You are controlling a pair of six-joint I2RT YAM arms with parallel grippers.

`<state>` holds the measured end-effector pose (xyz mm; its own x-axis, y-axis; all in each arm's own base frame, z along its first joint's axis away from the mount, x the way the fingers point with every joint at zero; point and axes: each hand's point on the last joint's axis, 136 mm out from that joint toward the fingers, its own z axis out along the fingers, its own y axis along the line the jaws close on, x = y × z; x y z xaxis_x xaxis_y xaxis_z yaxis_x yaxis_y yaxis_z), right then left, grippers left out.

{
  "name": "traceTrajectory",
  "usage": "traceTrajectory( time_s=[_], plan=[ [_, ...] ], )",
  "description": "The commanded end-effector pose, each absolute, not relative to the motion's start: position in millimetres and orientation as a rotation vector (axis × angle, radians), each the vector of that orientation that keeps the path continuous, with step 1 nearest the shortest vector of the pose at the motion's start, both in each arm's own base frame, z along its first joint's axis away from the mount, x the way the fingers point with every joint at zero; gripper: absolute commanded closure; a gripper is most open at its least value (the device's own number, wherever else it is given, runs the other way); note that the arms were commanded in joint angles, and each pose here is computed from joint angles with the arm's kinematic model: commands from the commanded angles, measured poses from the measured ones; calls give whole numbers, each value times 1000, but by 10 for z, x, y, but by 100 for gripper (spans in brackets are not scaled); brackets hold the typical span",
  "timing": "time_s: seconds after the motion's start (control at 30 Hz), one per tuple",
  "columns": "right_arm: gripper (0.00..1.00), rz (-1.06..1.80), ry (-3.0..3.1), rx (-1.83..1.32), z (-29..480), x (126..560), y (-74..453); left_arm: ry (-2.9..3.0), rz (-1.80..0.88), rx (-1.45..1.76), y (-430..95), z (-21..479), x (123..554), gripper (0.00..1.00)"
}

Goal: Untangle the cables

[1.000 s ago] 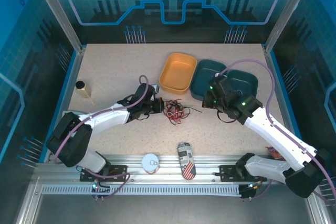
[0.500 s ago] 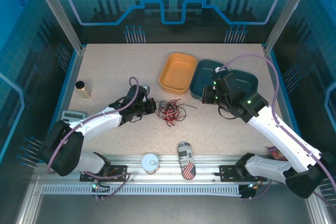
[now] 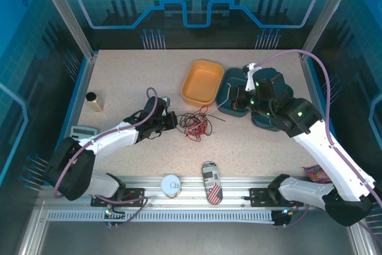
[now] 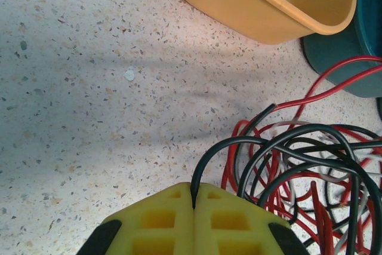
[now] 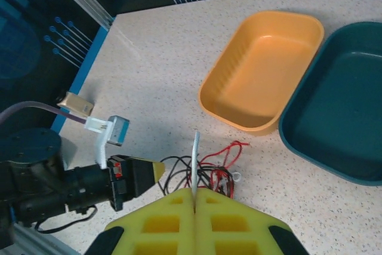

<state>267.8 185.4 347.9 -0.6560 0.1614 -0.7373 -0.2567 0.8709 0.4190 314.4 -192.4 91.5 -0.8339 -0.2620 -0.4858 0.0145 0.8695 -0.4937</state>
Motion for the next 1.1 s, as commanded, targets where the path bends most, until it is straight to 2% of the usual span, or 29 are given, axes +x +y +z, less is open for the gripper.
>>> traceTrajectory(
  time_s=[0.0, 0.27, 0.47, 0.6, 1.07],
  plan=[
    [100, 647, 2189, -104, 3613, 2645, 1850, 2493, -634, -213, -1853, 843, 3140, 100],
    [100, 635, 2235, -112, 3574, 2610, 1845, 2497, -603, -226, -1789, 824, 3143, 100],
    [100, 744, 2282, -220, 3561, 2566, 2120, 2491, -569, -251, -1669, 838, 3150, 100],
    [100, 713, 2309, -290, 3576, 2572, 2249, 2480, -562, -271, -1603, 859, 3166, 100],
    [100, 702, 2231, -444, 4070, 2524, 2377, 2472, -556, -315, -1489, 837, 3159, 100]
  ],
)
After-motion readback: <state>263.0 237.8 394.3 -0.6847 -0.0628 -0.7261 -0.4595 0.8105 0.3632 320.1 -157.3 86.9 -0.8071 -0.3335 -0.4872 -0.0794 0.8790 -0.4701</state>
